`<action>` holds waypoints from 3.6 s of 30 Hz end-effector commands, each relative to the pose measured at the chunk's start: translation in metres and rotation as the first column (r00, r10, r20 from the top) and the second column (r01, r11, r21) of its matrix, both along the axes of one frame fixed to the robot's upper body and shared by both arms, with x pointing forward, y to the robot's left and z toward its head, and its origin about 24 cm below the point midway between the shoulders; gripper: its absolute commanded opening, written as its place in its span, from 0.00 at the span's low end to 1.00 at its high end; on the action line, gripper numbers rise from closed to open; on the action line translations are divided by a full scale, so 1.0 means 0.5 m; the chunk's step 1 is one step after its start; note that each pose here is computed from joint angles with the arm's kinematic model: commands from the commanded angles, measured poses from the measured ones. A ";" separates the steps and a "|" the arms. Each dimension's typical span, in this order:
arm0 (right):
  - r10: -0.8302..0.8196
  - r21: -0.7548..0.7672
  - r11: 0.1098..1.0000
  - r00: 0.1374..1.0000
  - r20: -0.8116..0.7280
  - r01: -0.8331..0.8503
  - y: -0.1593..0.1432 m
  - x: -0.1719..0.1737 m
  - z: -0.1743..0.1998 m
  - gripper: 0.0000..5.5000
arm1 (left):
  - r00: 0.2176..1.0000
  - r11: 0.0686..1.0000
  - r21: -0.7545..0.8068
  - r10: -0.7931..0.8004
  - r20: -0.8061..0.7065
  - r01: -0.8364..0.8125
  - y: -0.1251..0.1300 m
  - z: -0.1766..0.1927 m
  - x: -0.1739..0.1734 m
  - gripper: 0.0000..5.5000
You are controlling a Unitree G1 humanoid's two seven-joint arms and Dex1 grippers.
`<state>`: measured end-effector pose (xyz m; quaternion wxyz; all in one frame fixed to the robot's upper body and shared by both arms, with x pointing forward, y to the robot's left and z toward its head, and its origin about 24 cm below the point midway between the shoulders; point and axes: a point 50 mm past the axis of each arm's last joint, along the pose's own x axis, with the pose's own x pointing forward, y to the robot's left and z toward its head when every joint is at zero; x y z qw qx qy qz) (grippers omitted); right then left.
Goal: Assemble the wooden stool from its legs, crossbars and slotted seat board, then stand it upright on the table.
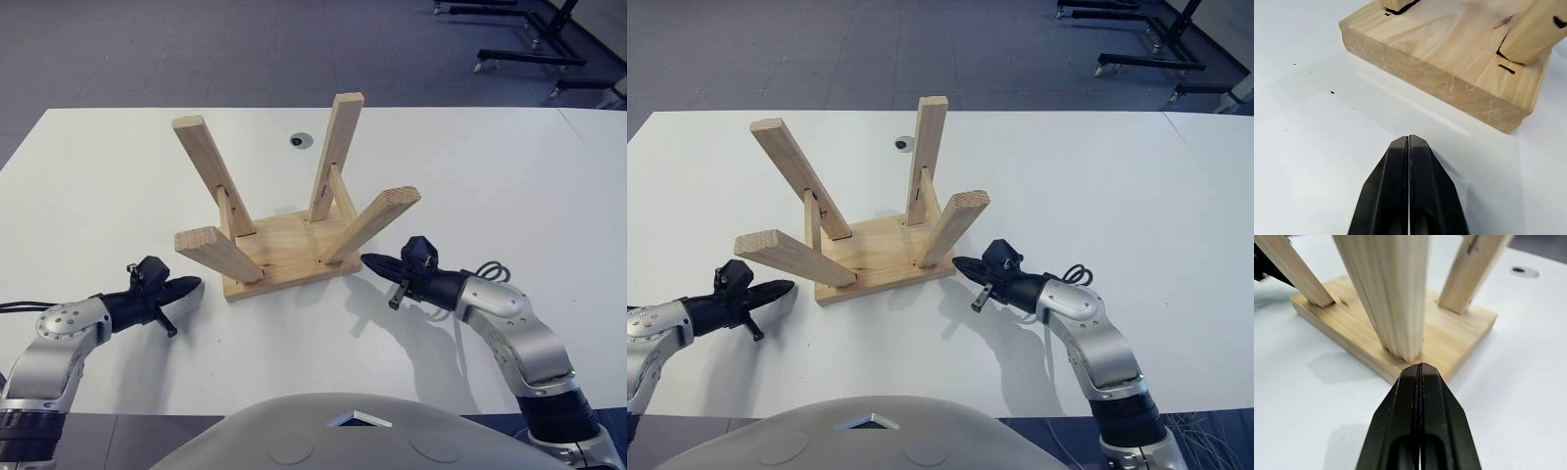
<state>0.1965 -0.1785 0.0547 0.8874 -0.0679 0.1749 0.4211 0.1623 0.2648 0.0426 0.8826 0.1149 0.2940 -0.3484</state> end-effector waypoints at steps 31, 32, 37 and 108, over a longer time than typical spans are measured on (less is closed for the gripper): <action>-0.005 0.017 1.000 1.000 0.012 0.005 0.045 0.022 -0.090 0.00 | 0.991 0.992 0.003 -0.127 -0.031 0.127 -0.066 -0.007 -0.010 0.01; -0.002 0.015 1.000 1.000 0.009 0.002 0.044 0.021 -0.090 0.00 | 0.991 0.992 0.002 -0.126 -0.033 0.126 -0.066 -0.009 -0.011 0.01; 0.023 -0.010 1.000 1.000 -0.011 -0.023 0.032 0.007 -0.086 0.00 | 0.987 0.988 -0.008 -0.152 -0.048 0.152 -0.072 -0.018 -0.019 0.01; 0.228 -0.127 0.969 0.964 0.136 -0.211 -0.027 0.027 0.131 0.00 | 0.990 0.873 -0.471 -0.081 0.114 0.126 -0.069 0.139 0.029 0.01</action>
